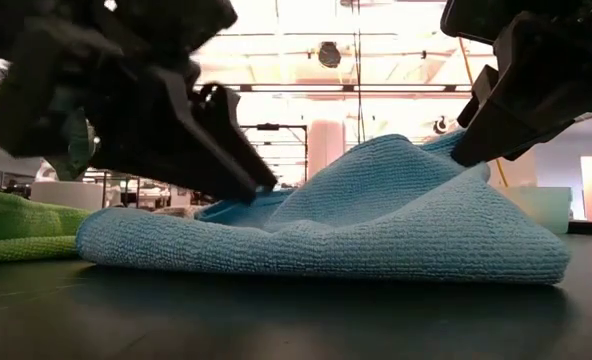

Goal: Fold microfiber towels
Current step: Fold the blue microfiber cloth

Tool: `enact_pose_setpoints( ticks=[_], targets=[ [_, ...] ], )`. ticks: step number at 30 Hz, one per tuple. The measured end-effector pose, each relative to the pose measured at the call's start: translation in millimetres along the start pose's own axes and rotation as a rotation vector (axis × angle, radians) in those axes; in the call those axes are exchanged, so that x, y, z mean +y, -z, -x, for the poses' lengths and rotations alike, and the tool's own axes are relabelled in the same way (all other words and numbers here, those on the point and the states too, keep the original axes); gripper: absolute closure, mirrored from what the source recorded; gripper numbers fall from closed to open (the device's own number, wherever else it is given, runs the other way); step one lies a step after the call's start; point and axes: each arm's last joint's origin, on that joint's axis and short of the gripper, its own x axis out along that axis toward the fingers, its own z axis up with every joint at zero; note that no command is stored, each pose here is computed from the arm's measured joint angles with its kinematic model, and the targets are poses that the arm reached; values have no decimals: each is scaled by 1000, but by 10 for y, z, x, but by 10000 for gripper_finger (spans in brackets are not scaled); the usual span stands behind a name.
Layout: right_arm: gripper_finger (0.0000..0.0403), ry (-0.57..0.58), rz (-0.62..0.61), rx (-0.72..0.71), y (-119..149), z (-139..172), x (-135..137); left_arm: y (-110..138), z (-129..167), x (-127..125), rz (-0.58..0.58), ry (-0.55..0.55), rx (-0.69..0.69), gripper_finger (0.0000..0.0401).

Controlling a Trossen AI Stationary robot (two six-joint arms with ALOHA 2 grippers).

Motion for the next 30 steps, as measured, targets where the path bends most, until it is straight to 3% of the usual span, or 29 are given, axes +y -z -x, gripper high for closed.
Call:
enact_pose_setpoints(
  ticks=[10, 19, 30],
  targets=[
    [403, -5, 4, 3, 5, 2, 6, 78, -27, 105, 6, -77, 80, 218],
    [403, -27, 13, 16, 15, 6, 24, 118, -63, 50, 28, -5, 91, 255],
    [403, -31, 40, 8, -3, 25, 26, -31, 128, -194, 13, 42, 21, 392]
  ],
)
